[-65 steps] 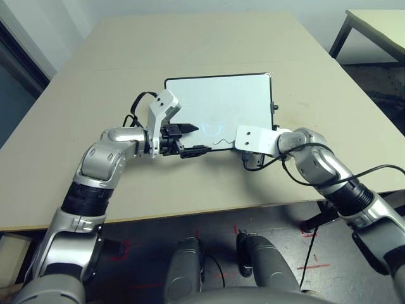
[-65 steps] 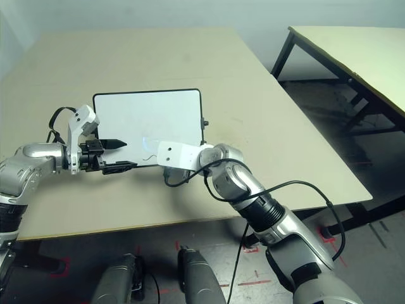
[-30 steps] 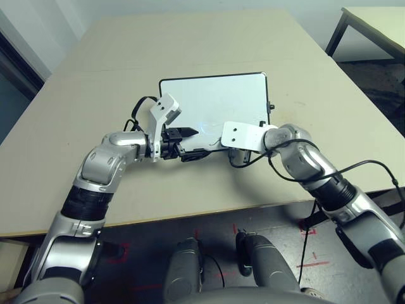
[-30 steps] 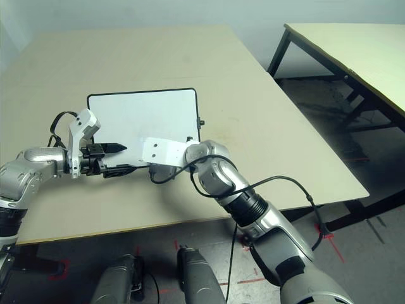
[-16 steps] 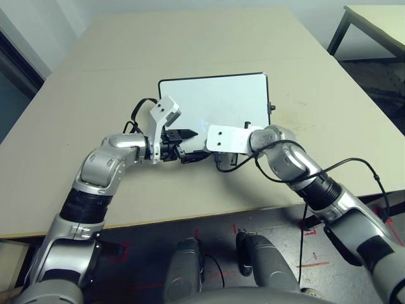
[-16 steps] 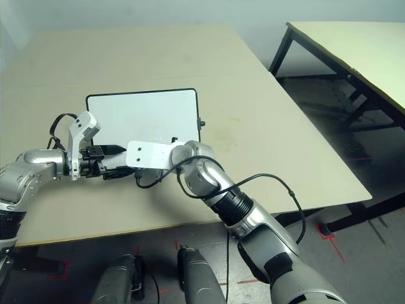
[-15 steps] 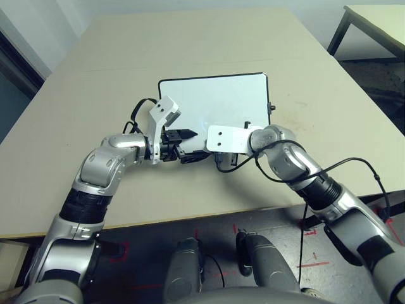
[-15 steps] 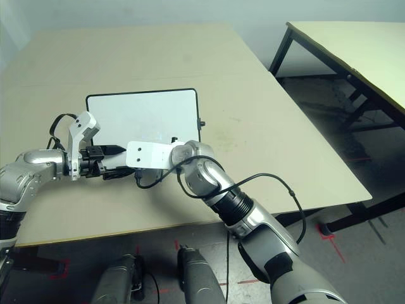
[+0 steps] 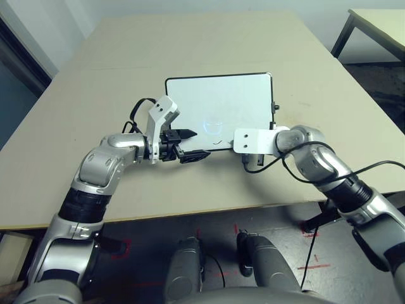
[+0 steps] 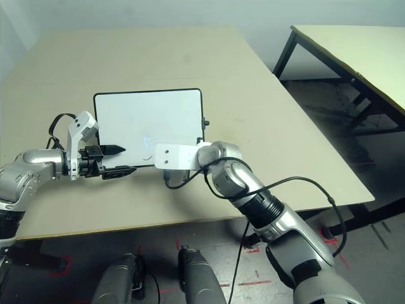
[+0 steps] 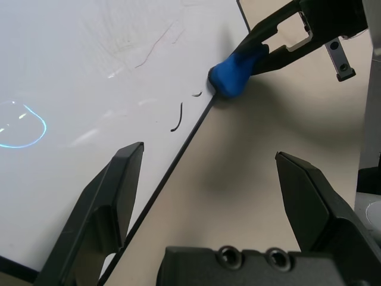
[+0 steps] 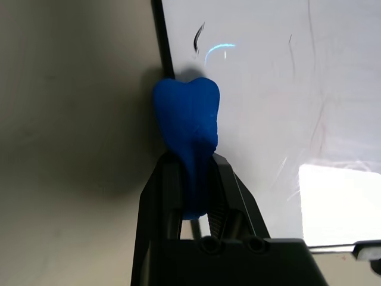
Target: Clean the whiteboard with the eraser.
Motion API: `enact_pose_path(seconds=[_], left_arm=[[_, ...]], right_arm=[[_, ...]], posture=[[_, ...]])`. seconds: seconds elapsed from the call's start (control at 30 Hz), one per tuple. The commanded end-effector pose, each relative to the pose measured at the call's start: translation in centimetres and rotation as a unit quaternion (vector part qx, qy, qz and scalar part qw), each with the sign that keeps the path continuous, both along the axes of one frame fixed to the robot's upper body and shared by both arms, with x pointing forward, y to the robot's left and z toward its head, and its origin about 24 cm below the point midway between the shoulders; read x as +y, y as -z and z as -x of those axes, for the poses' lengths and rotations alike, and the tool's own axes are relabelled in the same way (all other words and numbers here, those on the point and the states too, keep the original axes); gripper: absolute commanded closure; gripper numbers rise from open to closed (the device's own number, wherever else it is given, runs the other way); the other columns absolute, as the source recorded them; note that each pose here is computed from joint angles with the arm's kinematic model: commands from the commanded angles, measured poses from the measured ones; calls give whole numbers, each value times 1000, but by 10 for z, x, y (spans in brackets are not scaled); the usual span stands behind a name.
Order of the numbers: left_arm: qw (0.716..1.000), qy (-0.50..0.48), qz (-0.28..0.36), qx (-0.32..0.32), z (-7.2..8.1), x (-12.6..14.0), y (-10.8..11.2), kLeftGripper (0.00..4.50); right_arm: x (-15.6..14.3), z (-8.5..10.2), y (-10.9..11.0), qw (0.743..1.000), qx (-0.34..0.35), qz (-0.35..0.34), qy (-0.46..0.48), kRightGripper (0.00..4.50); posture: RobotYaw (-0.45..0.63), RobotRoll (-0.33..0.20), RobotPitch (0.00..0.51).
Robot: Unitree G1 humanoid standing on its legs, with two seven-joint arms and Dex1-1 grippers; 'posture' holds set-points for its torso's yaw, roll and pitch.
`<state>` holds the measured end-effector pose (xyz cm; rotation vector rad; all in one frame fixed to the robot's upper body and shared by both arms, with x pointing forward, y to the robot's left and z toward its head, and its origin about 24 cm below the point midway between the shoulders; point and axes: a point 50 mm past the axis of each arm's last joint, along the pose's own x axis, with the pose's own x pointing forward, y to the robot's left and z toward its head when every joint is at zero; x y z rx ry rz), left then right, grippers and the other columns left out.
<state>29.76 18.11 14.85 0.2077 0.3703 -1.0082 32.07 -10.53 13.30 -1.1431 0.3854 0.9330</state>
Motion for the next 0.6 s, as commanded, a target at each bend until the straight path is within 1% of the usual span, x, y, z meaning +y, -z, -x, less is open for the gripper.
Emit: enact_pose_path(seconds=[0.03, 0.17, 0.37, 0.6], left_arm=[[1000, 2, -6, 2, 0, 1, 1, 0], [1000, -1, -5, 3, 0, 1, 2, 0], [1000, -12, -6, 8, 6, 6, 6, 0], [999, -31, -8, 9, 11, 14, 7, 0]], right_arm=[[-5, -2, 9, 1000, 13, 7, 21, 3964], [6, -5, 5, 1000, 3, -7, 9, 3964], [26, -13, -3, 1000, -14, -25, -12, 3964], [42, -11, 2, 999, -7, -24, -41, 3964]], posture=[[-73, 0, 155], [-66, 0, 160], [-48, 0, 172], [-30, 0, 190]])
